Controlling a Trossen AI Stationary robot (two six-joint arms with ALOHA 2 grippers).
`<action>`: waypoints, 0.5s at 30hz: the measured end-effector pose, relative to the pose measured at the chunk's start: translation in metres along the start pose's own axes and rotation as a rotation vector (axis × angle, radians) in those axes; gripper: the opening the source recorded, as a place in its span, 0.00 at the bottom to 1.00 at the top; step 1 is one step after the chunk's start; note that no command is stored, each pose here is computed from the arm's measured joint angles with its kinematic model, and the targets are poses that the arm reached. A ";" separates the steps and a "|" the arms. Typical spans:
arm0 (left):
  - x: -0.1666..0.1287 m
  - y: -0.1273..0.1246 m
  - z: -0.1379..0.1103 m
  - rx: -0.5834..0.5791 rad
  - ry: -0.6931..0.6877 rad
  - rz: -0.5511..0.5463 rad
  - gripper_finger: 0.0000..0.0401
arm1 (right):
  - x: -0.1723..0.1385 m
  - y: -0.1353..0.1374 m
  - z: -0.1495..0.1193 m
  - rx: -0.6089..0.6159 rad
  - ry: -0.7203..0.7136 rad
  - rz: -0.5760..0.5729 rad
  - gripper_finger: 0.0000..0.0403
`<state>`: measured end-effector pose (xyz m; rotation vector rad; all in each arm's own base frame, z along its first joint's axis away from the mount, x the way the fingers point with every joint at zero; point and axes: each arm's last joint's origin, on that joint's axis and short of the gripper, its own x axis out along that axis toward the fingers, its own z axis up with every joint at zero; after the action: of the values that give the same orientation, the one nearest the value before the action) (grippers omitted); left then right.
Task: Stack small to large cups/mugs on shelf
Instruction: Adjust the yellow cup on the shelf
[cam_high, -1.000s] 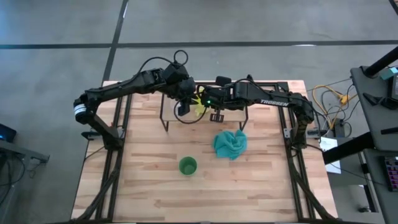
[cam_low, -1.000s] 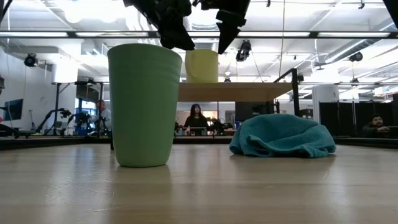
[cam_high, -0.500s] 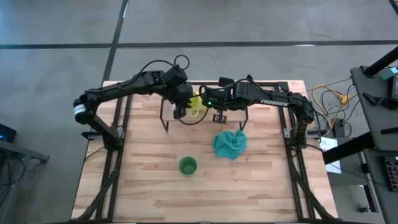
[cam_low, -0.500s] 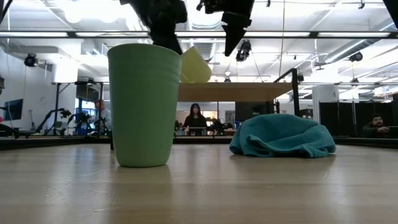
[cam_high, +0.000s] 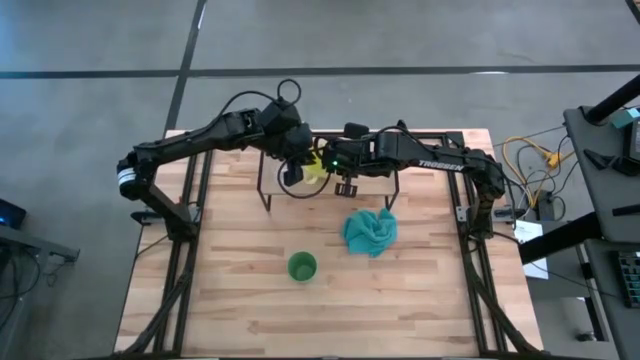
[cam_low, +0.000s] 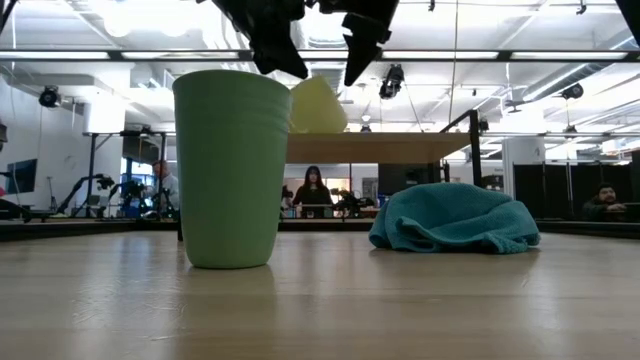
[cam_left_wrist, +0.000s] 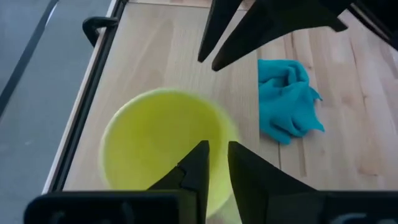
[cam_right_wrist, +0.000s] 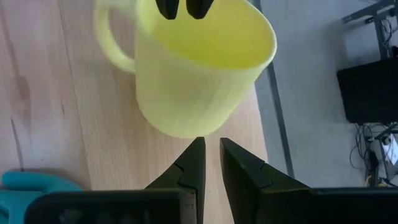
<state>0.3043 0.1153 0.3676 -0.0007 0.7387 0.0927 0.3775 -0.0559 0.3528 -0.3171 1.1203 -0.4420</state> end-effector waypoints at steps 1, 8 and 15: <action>0.000 0.000 0.000 0.001 -0.003 0.000 0.11 | 0.000 0.000 0.000 0.001 0.001 0.000 0.11; 0.000 0.000 0.001 0.002 -0.011 0.001 0.11 | 0.001 -0.001 0.000 -0.001 0.005 -0.006 0.11; 0.000 0.000 0.000 0.001 -0.003 0.000 0.11 | 0.001 0.000 -0.001 -0.002 0.008 -0.007 0.11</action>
<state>0.3046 0.1153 0.3676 0.0003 0.7356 0.0922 0.3769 -0.0565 0.3521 -0.3218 1.1278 -0.4490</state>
